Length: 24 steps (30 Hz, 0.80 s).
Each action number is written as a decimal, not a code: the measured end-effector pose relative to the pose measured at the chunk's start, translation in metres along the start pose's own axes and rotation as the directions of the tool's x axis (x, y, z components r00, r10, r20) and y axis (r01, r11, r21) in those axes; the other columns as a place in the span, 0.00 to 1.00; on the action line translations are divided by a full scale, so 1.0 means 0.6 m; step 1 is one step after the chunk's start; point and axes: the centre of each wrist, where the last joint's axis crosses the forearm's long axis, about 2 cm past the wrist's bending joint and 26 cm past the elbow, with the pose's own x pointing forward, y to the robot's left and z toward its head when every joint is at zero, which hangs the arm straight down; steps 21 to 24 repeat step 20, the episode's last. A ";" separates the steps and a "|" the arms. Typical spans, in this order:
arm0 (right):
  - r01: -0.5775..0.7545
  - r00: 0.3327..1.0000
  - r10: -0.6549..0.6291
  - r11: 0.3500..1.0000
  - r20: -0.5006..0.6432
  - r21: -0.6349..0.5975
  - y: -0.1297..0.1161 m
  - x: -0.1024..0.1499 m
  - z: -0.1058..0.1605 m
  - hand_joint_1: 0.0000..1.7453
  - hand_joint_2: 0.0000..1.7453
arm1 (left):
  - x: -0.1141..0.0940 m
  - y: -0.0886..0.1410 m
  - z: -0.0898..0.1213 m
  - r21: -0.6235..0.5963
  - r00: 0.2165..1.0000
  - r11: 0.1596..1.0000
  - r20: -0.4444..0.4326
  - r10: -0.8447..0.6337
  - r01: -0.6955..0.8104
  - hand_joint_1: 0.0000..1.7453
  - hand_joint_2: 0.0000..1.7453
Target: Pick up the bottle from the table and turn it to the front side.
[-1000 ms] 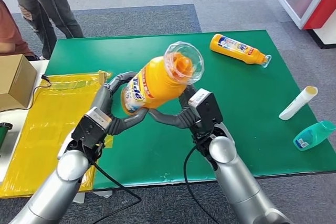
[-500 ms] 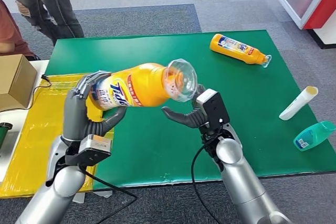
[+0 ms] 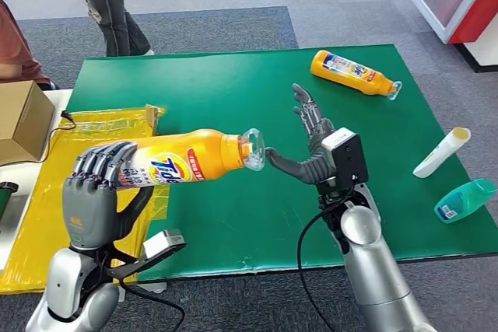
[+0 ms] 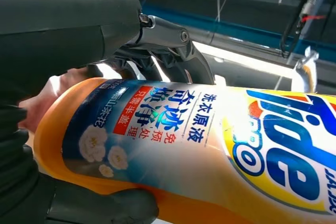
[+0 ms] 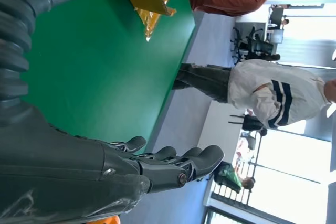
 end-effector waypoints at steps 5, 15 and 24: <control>-0.008 1.000 0.008 1.000 0.016 -0.010 -0.009 0.011 0.005 0.00 1.00 | -0.017 0.000 0.056 -0.113 0.993 0.988 -0.049 -0.107 0.101 1.00 1.00; -0.024 0.999 0.025 0.999 0.049 -0.022 -0.021 0.028 0.008 0.00 1.00 | -0.041 -0.003 0.127 -0.266 0.972 0.948 -0.105 -0.209 0.175 1.00 1.00; -0.024 0.998 0.025 1.000 0.054 -0.020 -0.022 0.031 0.007 0.00 1.00 | -0.055 -0.006 0.133 -0.294 0.965 0.936 -0.116 -0.237 0.195 1.00 1.00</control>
